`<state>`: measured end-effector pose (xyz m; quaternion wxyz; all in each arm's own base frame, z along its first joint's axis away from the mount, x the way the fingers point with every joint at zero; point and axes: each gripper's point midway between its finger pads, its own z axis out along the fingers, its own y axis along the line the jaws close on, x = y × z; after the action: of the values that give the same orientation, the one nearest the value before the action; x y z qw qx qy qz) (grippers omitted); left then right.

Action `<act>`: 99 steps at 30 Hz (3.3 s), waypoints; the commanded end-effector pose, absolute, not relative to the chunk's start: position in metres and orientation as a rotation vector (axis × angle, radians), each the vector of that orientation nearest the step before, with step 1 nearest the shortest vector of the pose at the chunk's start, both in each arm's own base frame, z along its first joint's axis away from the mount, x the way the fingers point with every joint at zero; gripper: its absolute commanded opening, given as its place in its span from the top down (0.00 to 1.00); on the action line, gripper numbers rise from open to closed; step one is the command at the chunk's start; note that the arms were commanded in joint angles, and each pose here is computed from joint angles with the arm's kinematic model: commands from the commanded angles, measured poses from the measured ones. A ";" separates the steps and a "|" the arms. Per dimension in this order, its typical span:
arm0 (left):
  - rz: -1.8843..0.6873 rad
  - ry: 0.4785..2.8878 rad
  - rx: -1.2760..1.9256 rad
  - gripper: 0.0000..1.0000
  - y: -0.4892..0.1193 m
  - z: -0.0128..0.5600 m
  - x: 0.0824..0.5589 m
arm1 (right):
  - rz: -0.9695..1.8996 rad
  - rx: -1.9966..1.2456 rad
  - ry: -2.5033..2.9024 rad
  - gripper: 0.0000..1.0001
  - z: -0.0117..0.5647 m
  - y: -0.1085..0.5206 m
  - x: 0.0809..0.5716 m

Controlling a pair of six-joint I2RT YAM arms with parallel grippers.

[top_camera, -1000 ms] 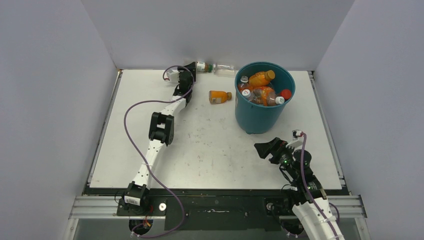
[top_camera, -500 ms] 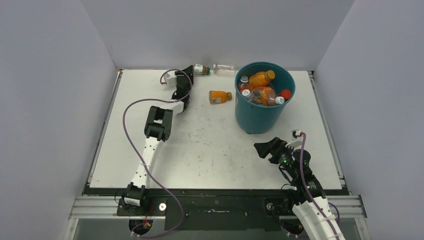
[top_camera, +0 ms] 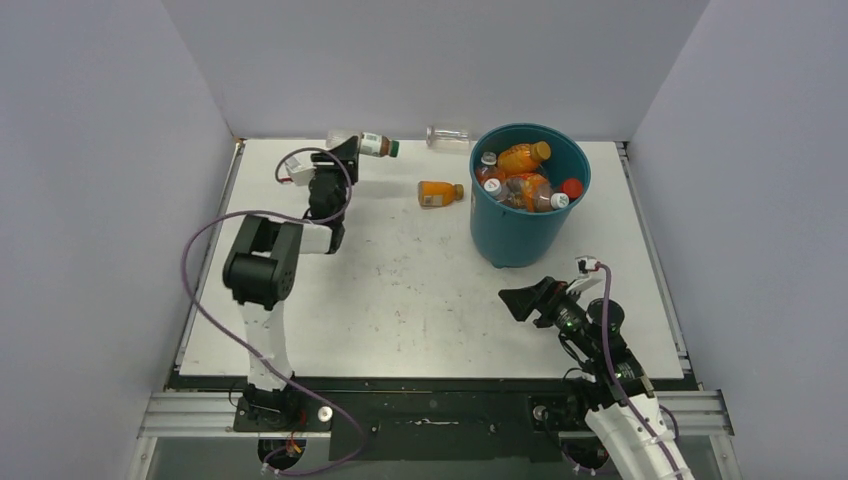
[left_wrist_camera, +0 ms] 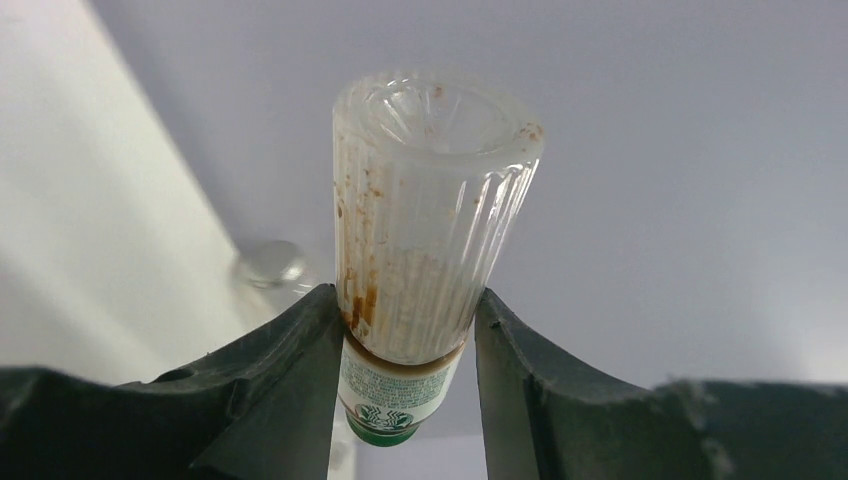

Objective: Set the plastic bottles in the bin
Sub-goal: Pick up the plastic bottle from the corner of the board.

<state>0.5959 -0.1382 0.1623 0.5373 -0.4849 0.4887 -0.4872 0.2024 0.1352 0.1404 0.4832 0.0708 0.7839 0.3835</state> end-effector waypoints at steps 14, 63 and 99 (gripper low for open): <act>-1.503 1.036 -0.511 1.00 -0.172 0.402 0.299 | 1.171 -0.182 1.468 0.01 0.305 0.274 0.164; -1.862 0.859 -0.401 1.00 -0.152 0.429 0.174 | 1.596 -0.285 1.150 0.66 0.418 0.374 0.152; -0.446 1.027 1.346 0.04 -0.226 0.345 0.152 | 0.578 -0.741 2.061 0.95 0.346 0.265 0.157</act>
<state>0.1611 -0.2295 0.3412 0.6593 0.5412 0.4732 -0.2203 0.1580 0.2618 0.3191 0.4067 -0.2707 0.8432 0.2245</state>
